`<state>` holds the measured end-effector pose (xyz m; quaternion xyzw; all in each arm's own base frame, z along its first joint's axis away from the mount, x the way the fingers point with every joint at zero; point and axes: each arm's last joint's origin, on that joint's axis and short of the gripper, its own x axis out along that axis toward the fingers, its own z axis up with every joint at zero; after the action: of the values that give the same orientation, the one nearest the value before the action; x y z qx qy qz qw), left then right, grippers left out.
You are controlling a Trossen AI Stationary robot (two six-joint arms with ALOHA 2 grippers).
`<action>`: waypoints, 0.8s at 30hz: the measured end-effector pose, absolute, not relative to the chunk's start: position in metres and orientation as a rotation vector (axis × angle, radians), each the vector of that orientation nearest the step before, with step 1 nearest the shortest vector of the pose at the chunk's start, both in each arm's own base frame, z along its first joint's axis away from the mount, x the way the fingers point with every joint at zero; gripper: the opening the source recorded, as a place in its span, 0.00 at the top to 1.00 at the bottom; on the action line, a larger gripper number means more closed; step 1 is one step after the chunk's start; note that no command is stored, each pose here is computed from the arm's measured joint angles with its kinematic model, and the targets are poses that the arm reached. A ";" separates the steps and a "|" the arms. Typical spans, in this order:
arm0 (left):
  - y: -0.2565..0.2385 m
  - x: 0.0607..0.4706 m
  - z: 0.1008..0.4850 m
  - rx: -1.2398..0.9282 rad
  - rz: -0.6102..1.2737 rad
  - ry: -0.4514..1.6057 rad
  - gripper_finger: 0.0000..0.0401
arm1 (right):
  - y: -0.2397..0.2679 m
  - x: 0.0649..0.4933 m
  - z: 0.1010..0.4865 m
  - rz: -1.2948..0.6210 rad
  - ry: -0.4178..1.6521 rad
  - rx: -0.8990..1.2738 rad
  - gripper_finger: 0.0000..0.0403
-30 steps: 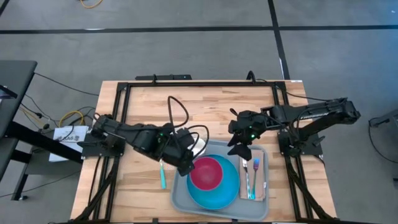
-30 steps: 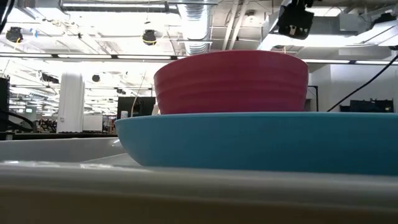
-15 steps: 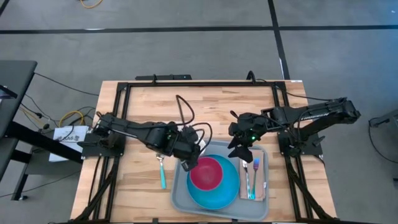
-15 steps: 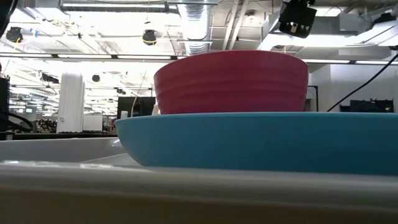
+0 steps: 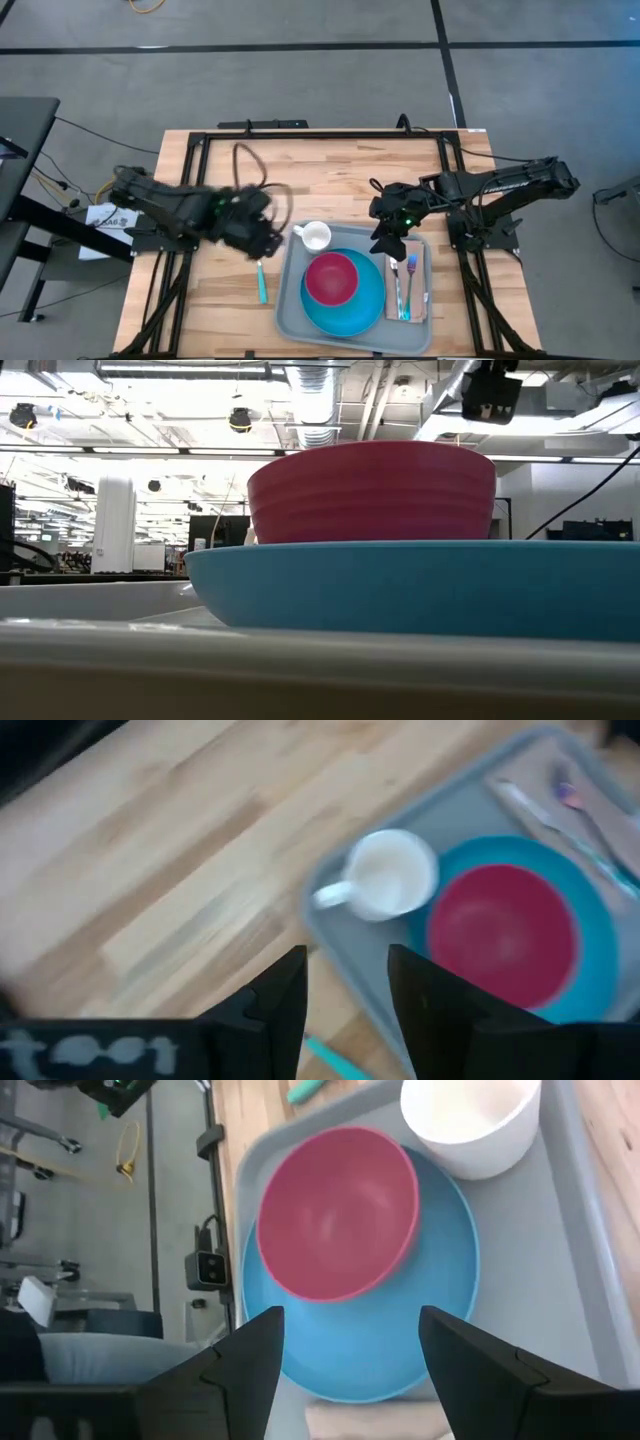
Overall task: Set up tray
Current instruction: Put the green spoon on the brown napkin
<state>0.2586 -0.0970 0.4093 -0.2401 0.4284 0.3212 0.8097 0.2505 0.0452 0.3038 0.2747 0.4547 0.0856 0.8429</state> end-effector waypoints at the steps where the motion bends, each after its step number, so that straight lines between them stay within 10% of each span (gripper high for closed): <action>1: -0.099 0.251 0.401 -0.531 0.732 0.902 0.68 | 0.045 0.250 0.303 0.178 0.966 0.580 0.43; 9: -0.119 0.221 0.286 -0.870 1.090 0.838 0.68 | 0.037 0.253 0.304 0.089 0.927 0.560 0.45; 24: -0.119 0.216 0.181 -1.083 1.030 0.875 0.68 | 0.032 0.253 0.304 0.058 0.919 0.594 0.44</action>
<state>0.2162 -0.1187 0.1807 -0.4763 0.3849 0.4529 0.6480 0.2534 0.0317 0.3039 0.2823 0.4368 0.0276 0.8537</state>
